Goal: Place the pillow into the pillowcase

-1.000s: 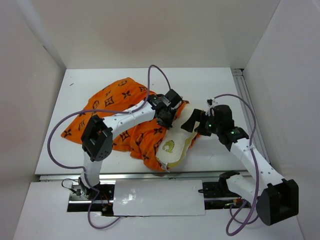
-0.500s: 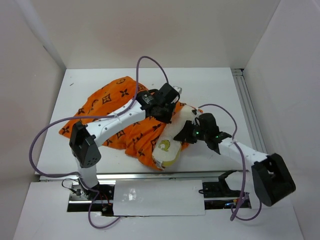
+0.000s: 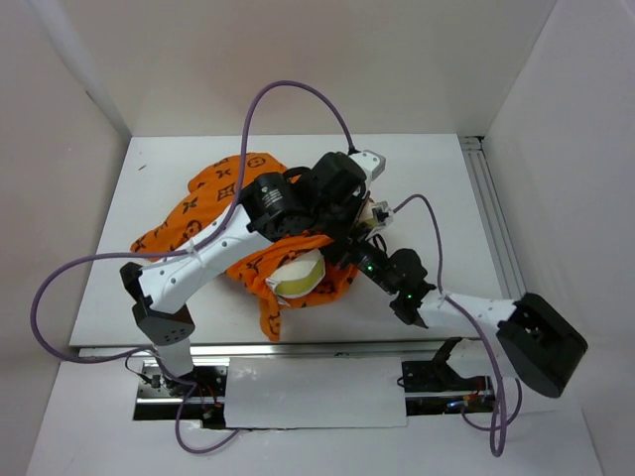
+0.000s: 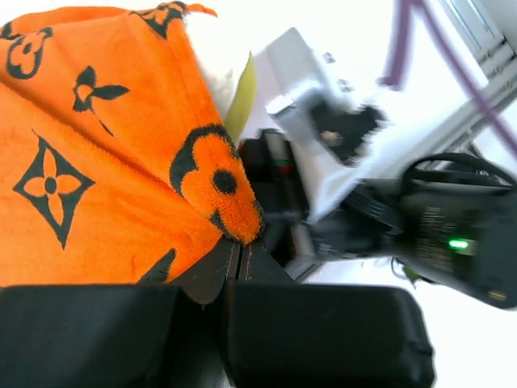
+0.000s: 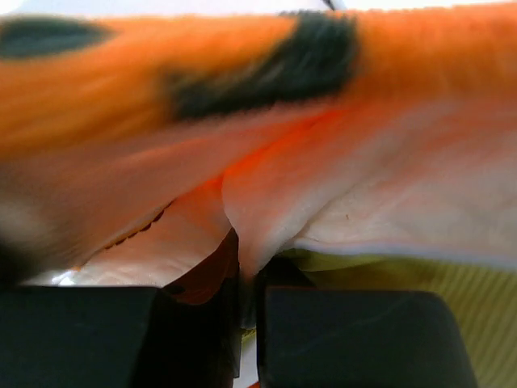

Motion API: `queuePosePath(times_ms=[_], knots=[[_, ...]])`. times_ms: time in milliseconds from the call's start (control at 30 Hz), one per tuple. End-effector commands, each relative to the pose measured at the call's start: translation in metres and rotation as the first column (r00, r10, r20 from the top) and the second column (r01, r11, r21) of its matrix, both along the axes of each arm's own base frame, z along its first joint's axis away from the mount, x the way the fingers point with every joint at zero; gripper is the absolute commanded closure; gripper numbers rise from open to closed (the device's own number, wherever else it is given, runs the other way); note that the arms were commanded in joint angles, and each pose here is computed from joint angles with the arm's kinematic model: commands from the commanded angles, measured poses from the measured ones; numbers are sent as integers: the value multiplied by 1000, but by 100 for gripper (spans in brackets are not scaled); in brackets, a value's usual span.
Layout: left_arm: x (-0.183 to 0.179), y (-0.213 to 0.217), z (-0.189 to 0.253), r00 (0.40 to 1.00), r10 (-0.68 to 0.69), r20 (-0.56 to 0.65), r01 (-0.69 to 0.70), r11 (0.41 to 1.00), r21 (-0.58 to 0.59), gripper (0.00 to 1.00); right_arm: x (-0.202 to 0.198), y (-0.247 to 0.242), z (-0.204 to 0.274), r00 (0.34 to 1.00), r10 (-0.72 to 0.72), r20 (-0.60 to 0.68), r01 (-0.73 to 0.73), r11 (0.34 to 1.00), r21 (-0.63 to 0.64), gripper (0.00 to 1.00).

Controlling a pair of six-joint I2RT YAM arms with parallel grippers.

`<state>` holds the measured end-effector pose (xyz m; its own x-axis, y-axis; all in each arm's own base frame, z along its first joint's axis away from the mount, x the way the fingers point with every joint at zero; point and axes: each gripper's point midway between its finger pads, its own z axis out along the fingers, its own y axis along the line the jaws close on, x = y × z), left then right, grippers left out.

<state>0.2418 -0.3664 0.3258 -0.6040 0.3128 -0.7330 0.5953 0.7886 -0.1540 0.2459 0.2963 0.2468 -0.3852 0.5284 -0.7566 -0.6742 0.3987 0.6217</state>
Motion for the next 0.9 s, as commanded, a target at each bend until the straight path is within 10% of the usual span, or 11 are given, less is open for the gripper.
queuePosePath(times_ms=[0,100,300,633,867], knots=[[-40,-31,54,991,-123,50,131,972,-194,100,31,-7,29,969,-225,99,210,967,146,100],[-50,-27,62,992,-114,53,123,969,-216,100,49,-14,34,958,-281,53,260,933,247,100],[-71,-29,60,990,-138,5,135,962,-237,100,96,-2,-22,886,-462,-45,463,886,-1,100],[-46,-27,-6,999,-27,-32,25,996,-87,97,94,-18,-107,913,-352,-208,296,920,-259,98],[-28,-35,-74,990,0,-142,3,1000,25,78,40,-58,-158,869,-320,-377,116,874,-472,31]])
